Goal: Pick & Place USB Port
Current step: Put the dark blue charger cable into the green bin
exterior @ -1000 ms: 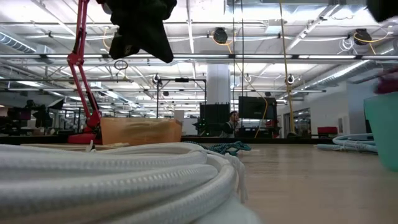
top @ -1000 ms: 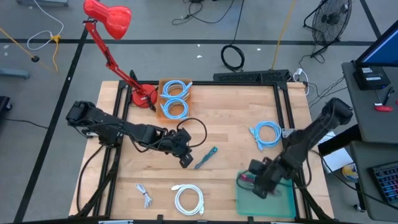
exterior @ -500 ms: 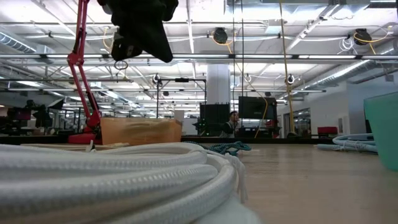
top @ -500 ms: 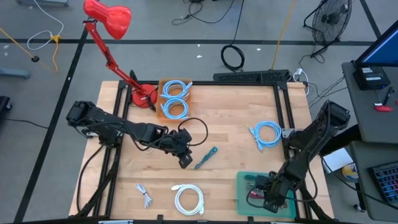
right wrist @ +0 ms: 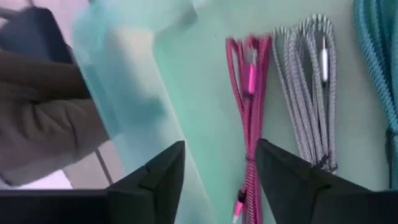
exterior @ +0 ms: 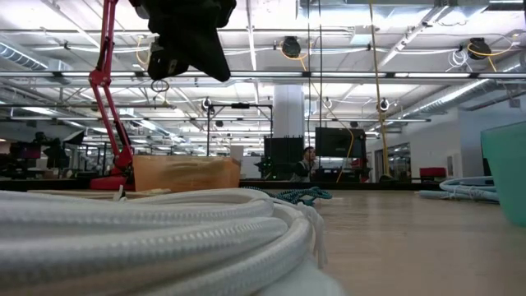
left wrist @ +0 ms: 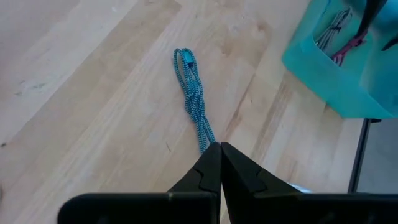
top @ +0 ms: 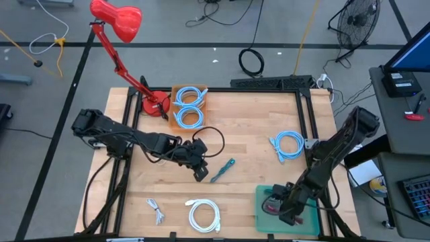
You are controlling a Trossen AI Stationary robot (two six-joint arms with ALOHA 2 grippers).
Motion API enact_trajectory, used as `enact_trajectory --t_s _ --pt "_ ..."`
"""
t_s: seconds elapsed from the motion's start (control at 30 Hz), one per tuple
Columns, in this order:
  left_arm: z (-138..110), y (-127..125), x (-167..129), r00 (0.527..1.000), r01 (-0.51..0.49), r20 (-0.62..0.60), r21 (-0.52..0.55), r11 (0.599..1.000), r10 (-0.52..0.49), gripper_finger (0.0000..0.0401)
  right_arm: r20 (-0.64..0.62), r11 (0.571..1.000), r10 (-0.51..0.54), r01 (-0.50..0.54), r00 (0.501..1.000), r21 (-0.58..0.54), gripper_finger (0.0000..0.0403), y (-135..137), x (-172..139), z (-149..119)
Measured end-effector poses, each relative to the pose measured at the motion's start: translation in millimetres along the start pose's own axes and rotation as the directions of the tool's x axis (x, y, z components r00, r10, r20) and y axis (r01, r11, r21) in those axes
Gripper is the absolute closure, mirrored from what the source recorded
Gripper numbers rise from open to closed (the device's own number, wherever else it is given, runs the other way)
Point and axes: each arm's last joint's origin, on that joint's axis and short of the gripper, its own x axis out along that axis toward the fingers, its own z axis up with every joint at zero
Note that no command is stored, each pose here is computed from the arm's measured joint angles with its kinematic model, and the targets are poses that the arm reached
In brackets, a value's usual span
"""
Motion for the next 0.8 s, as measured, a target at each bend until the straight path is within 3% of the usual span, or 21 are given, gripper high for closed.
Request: enact_trajectory --t_s 0.13,0.3,0.53,0.8 --pt "0 0 0 1.000 -0.010 0.010 0.000 1.000 0.010 0.0391 0.052 0.998 0.056 -0.055 0.997 -0.017 0.0207 2 -16 15" --pt "2 0 0 0.999 -0.014 0.030 -0.003 1.000 0.014 0.0391 0.205 0.986 0.128 -0.102 0.970 -0.131 0.0216 5 -45 47" --pt "4 0 0 0.999 -0.007 0.051 -0.031 0.999 0.009 0.0391 0.318 0.953 0.070 0.030 0.945 -0.300 0.0241 -19 -59 98" --pt "4 0 0 0.999 -0.005 0.051 -0.079 0.997 0.009 0.0391 0.288 0.895 0.072 0.066 0.955 -0.441 0.0248 -50 -57 144"
